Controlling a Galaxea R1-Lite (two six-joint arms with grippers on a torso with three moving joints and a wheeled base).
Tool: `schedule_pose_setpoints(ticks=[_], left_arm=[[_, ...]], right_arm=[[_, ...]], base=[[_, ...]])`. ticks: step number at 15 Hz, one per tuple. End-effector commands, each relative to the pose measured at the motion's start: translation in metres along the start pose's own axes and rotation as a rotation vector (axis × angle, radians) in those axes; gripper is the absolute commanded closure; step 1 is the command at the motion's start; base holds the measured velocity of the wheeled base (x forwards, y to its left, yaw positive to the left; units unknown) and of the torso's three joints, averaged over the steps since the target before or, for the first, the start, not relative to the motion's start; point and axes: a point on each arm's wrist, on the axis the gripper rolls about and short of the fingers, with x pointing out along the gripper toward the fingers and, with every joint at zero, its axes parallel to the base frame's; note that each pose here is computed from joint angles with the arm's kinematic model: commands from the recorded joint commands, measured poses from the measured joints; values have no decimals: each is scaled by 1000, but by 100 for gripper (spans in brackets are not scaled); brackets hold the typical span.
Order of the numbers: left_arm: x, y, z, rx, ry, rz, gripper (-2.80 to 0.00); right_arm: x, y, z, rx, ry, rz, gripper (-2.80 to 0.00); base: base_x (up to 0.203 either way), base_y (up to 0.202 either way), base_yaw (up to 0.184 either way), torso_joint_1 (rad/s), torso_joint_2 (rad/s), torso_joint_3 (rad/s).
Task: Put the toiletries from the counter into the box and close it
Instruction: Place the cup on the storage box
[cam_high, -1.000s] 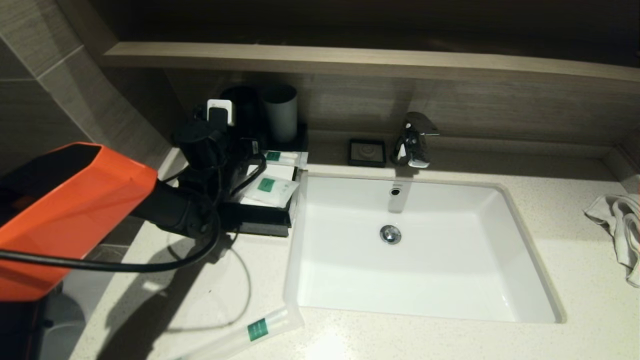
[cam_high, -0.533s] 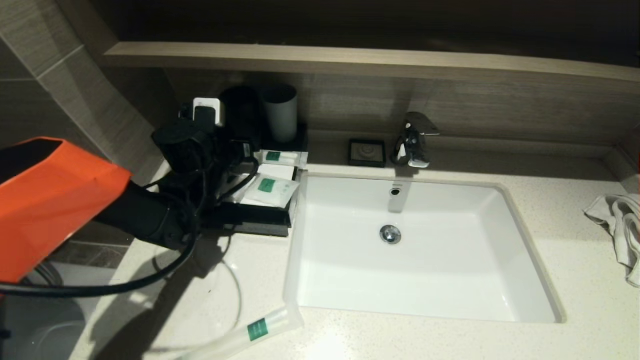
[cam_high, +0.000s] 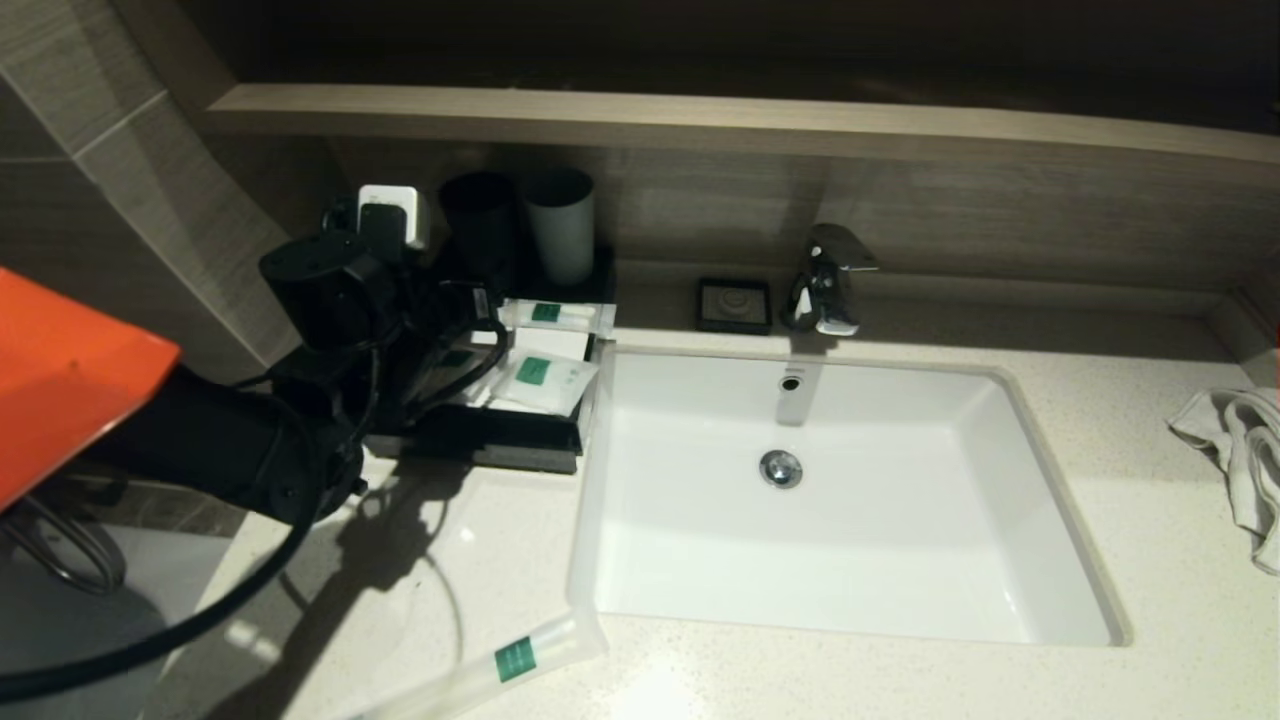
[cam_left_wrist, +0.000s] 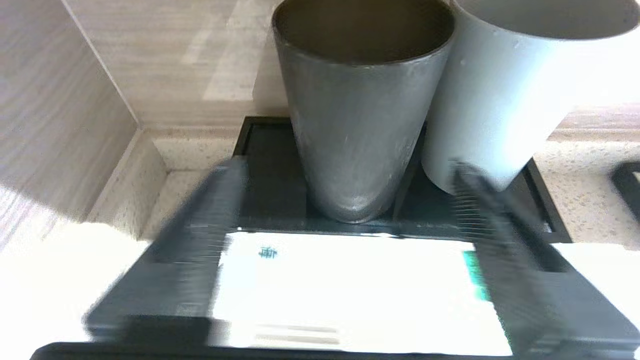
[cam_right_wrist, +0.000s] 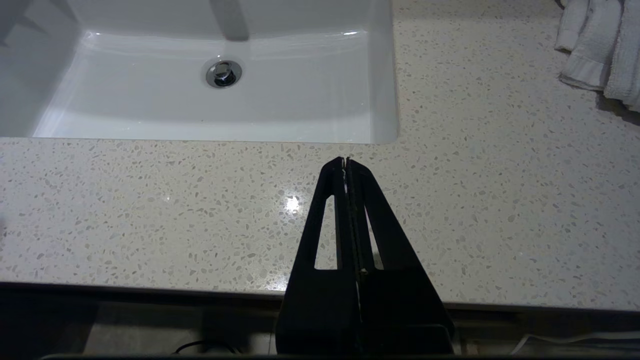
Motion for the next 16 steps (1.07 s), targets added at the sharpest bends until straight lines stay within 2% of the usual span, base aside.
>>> schedule_pose_setpoints(ticks=[1,4,6,16], left_arm=[[-2,1,3,-2,9,1,0],[-2,1,3,-5,60,-4,0],[0,1,5,-32,86,-3,0],[11,-1,3,-24,168,-3,0]], right_arm=[[0,0,0,0,0,0,0],[0,0,0,0,0,0,0],[0,0,0,0,0,0,0],[0,0,0,0,0,0,0]], base=[[0,0,0,0,0,0],[0,0,0,0,0,0],[0,0,0,0,0,0],[0,0,0,0,0,0]])
